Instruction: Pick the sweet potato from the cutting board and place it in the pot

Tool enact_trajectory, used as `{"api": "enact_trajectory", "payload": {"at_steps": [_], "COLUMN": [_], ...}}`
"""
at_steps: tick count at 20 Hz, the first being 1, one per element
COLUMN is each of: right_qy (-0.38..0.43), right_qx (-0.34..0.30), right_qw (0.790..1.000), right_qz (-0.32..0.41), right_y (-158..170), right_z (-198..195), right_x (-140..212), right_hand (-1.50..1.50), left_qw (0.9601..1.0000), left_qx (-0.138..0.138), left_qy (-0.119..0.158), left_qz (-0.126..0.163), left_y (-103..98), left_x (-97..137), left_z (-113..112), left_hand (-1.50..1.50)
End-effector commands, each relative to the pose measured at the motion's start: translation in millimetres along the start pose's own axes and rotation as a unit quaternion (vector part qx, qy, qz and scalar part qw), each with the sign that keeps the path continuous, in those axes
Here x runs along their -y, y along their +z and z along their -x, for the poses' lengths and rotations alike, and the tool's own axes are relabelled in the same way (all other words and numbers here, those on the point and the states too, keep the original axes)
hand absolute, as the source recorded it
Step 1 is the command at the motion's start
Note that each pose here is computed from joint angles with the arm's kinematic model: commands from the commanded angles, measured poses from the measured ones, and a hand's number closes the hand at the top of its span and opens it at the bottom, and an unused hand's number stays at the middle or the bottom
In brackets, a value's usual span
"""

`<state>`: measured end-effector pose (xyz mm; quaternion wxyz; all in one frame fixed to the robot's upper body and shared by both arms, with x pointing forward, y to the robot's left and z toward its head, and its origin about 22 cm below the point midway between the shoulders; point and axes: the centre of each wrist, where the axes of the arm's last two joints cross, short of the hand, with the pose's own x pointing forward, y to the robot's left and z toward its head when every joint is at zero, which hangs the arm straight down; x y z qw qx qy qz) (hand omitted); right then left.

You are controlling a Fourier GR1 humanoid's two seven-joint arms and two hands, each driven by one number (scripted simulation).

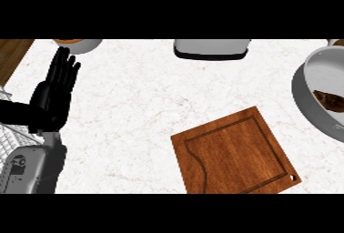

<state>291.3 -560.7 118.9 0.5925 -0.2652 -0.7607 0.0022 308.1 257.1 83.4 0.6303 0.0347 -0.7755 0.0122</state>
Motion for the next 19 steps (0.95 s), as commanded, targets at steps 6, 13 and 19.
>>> {"api": "enact_trajectory", "payload": {"at_steps": [6, 13, 19], "right_qy": [-0.042, -0.044, -0.030], "right_qx": [0.013, 0.007, 0.002], "right_qw": [0.998, 0.998, 0.997], "right_qz": [0.049, 0.054, 0.069], "right_y": [37, 65, 71], "right_z": [-4, 6, -4], "right_x": [68, 88, 107], "right_hand": [-1.50, -1.50, -1.50], "left_qw": [1.0000, 0.9999, 1.0000], "left_qx": [0.000, 0.013, -0.002], "left_qy": [-0.002, 0.006, 0.009], "left_qz": [-0.005, -0.005, -0.001], "left_y": [3, -8, 8], "left_x": [-10, -10, -8], "left_z": [6, -11, 8], "left_hand": [0.00, 0.00, 0.00]}}
